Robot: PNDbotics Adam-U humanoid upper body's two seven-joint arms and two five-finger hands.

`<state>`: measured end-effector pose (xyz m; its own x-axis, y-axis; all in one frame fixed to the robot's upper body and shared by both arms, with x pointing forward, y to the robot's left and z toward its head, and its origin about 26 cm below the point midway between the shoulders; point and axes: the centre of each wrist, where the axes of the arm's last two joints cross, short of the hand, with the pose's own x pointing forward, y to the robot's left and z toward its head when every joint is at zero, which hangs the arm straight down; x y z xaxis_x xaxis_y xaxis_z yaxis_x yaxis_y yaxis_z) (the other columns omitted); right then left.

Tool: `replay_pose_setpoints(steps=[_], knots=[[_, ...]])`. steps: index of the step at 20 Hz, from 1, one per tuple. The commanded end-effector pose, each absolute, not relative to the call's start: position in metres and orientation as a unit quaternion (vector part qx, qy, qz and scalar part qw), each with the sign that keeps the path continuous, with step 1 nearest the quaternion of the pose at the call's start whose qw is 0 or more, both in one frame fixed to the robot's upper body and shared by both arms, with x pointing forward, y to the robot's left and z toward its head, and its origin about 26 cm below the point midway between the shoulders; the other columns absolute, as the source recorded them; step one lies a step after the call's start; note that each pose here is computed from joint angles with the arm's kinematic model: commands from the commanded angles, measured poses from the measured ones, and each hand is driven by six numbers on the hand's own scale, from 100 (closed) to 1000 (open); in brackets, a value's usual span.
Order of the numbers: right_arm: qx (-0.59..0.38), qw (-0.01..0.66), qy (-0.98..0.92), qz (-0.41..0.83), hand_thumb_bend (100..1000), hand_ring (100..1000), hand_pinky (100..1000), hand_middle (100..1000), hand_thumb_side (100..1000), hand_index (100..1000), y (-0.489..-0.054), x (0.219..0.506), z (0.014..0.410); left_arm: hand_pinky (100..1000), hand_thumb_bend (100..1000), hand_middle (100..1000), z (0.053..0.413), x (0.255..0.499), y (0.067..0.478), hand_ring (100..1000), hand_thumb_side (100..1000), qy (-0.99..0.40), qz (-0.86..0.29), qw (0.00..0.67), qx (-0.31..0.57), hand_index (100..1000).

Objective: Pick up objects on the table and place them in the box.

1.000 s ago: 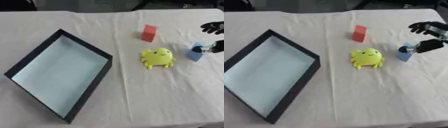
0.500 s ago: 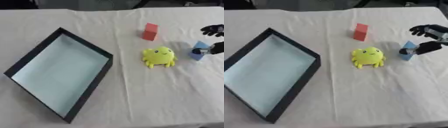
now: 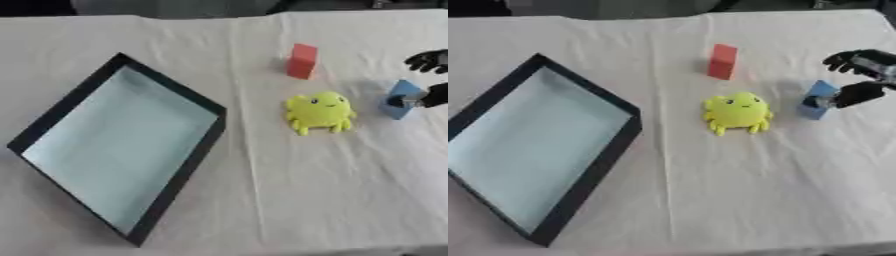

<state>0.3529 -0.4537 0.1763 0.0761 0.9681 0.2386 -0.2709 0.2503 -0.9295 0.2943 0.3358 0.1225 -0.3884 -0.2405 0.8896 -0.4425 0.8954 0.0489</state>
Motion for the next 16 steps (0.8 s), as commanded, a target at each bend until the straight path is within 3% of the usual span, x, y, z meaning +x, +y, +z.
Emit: replay_pose_setpoints(steps=[1,16], knots=[[-0.386,0.630,-0.465,0.487,607,895,908,834,495,925,-0.461,0.355,0.187,798,424,792,0.129,0.294,0.337,574,660,-0.834,0.092,0.503,0.209,781],[-0.381,0.646,-0.444,0.491,591,896,909,833,497,926,-0.479,0.359,0.178,799,421,793,0.129,0.294,0.336,575,660,-0.834,0.093,0.503,0.208,781]])
